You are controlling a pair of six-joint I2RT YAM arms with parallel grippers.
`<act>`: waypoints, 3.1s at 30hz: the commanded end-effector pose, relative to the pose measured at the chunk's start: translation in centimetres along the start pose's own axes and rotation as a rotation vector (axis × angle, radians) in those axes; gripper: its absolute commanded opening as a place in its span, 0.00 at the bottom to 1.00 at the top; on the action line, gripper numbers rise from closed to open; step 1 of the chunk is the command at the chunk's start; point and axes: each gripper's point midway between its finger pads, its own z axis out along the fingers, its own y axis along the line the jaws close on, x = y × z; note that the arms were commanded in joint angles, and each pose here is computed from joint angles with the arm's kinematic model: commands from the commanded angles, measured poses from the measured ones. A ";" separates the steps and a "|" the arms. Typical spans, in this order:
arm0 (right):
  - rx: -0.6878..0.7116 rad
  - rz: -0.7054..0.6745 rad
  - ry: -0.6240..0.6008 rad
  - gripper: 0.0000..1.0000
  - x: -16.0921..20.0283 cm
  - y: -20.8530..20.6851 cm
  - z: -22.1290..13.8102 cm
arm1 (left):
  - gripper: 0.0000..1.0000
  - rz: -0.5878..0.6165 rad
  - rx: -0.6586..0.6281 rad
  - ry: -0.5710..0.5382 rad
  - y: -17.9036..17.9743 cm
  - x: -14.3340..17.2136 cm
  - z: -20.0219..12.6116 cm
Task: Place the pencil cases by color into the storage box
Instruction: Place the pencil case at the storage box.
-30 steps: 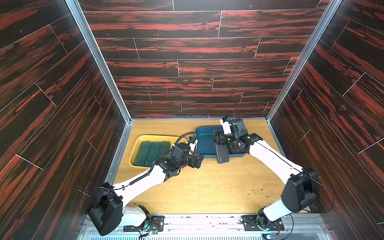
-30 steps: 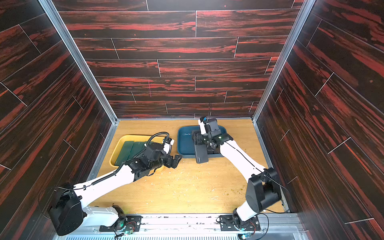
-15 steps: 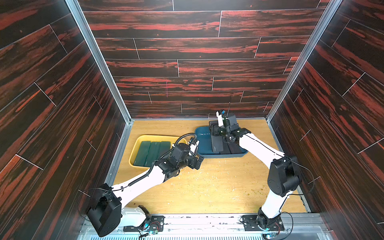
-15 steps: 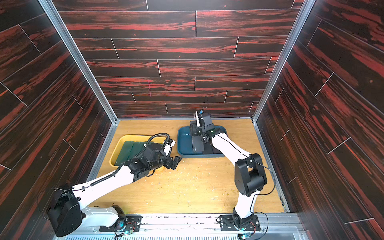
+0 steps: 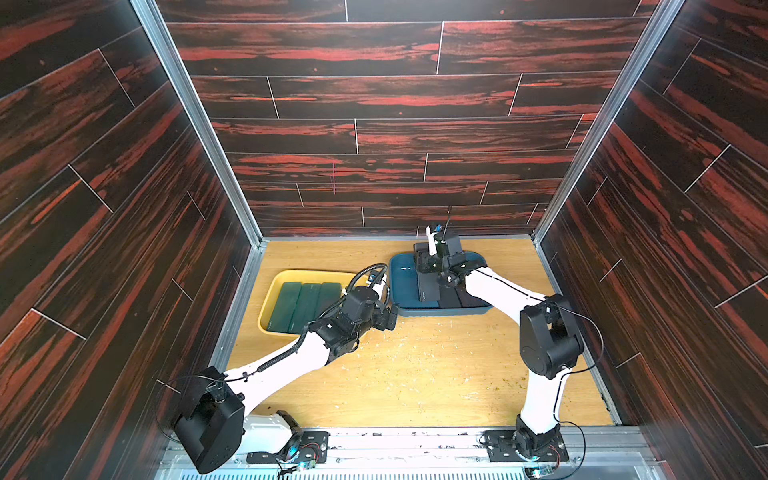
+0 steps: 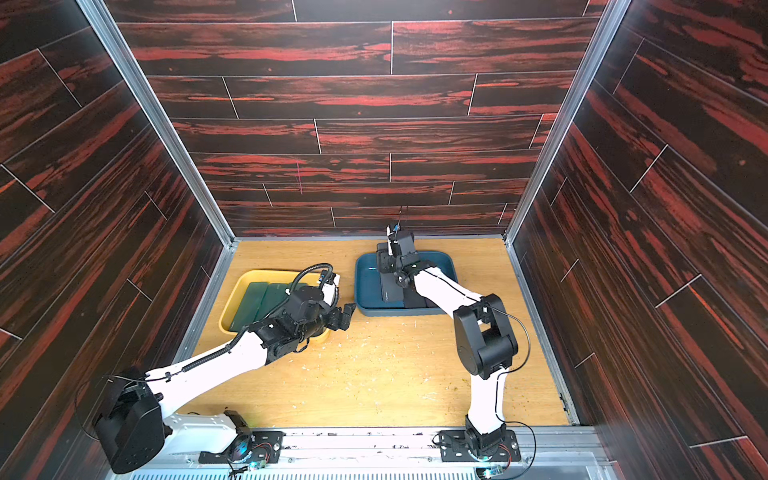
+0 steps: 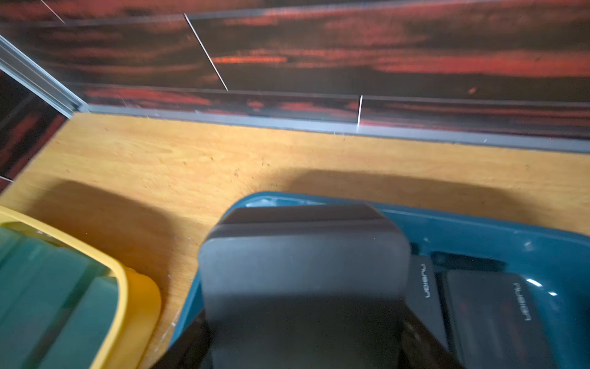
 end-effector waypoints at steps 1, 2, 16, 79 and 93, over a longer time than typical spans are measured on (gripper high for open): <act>0.009 -0.011 -0.019 0.55 -0.2 0.6 1.0 | 0.95 -0.033 -0.028 -0.029 0.9 0.0 -0.3; 0.013 -0.014 -0.012 0.55 0.0 0.6 1.2 | 0.95 -0.038 -0.030 -0.034 1.0 0.0 -0.4; 0.037 0.016 0.094 0.55 3.4 0.5 3.8 | 0.95 -0.128 -0.077 -0.054 3.5 0.1 -0.6; 0.093 0.037 0.384 0.85 9.6 0.2 10.9 | 0.95 -0.177 -0.092 -0.038 4.7 0.8 -0.4; -0.009 -0.027 0.135 0.89 -2.0 2.5 3.0 | 0.95 -0.234 -0.184 0.032 6.4 1.8 -0.8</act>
